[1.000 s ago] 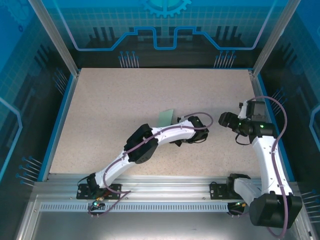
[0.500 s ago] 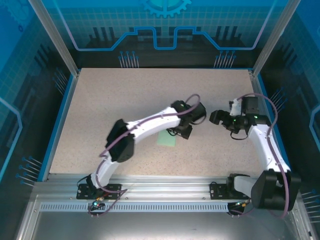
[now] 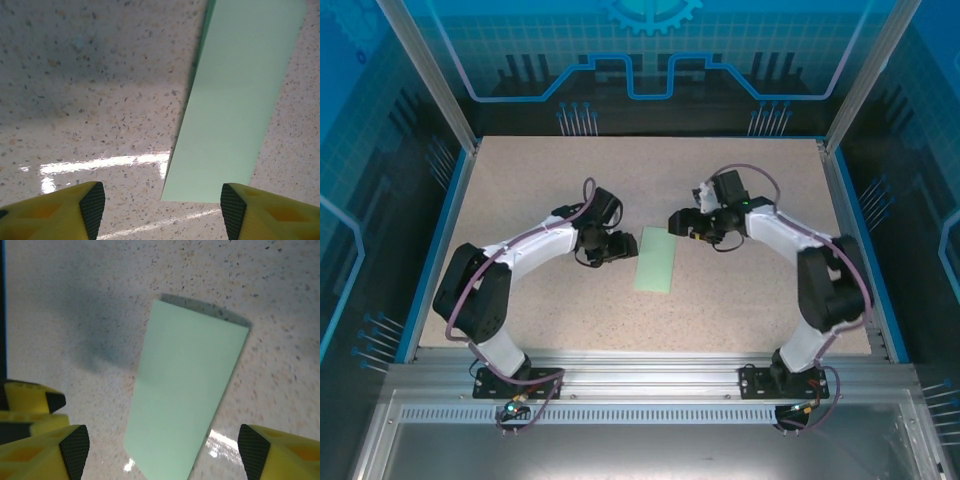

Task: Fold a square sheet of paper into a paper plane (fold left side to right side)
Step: Turn over the paper at the center of the table, then third fold the triangle at the center of the table.

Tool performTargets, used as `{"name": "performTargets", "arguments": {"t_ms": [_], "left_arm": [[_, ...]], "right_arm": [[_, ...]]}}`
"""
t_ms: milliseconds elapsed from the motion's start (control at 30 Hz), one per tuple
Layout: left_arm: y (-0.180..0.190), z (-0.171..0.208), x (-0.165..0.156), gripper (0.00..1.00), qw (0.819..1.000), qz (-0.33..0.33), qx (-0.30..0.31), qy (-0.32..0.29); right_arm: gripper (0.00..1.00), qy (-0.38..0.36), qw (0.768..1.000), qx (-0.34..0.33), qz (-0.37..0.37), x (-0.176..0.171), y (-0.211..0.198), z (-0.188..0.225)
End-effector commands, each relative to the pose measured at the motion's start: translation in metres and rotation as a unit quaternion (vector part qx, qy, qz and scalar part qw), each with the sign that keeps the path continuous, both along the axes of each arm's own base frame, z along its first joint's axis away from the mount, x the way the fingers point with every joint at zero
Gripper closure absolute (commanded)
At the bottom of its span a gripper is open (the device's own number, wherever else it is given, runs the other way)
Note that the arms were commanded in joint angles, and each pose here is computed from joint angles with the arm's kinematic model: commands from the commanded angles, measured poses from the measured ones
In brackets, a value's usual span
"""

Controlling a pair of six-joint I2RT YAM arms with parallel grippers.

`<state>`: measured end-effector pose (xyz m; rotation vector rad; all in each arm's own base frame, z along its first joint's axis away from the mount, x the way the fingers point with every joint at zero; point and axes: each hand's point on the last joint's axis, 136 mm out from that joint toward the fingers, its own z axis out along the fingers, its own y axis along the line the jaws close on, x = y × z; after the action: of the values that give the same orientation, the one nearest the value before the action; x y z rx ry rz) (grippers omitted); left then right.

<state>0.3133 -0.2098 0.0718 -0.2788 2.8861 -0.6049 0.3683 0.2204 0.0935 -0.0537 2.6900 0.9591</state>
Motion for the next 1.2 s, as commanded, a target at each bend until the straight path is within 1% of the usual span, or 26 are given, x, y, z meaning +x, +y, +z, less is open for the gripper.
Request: {"name": "performTargets", "arguments": {"t_ms": [0, 100, 267, 567, 833, 1000, 1167], "left_arm": [[-0.02, 0.02, 0.016, 0.33, 0.995, 0.006, -0.089, -0.031], [-0.02, 0.008, 0.016, 0.33, 0.996, 0.01, -0.09, -0.019], [-0.021, -0.005, 0.016, 0.34, 0.996, 0.014, -0.089, -0.006], [-0.022, -0.015, 0.016, 0.33, 0.996, 0.014, -0.083, 0.008], [-0.031, -0.027, 0.019, 0.35, 0.995, 0.008, -0.094, 0.029], [-0.042, -0.034, 0.02, 0.39, 0.993, 0.0, -0.113, 0.044], [-0.049, -0.038, 0.02, 0.44, 0.992, -0.006, -0.116, 0.051]], "right_arm": [[0.21, -0.01, 1.0, 0.01, 0.009, 0.024, 0.023, -0.009], [0.23, 0.001, 1.0, 0.001, 0.017, 0.032, 0.031, -0.026], [0.24, 0.012, 1.0, -0.013, 0.021, 0.038, 0.032, -0.041], [0.25, 0.042, 0.997, -0.058, 0.03, 0.034, 0.023, -0.072], [0.28, 0.054, 0.992, -0.099, 0.05, 0.029, 0.013, -0.088], [0.3, 0.06, 0.991, -0.101, 0.056, 0.026, 0.013, -0.094], [0.33, 0.064, 0.992, -0.096, 0.057, 0.026, 0.014, -0.096]]}}
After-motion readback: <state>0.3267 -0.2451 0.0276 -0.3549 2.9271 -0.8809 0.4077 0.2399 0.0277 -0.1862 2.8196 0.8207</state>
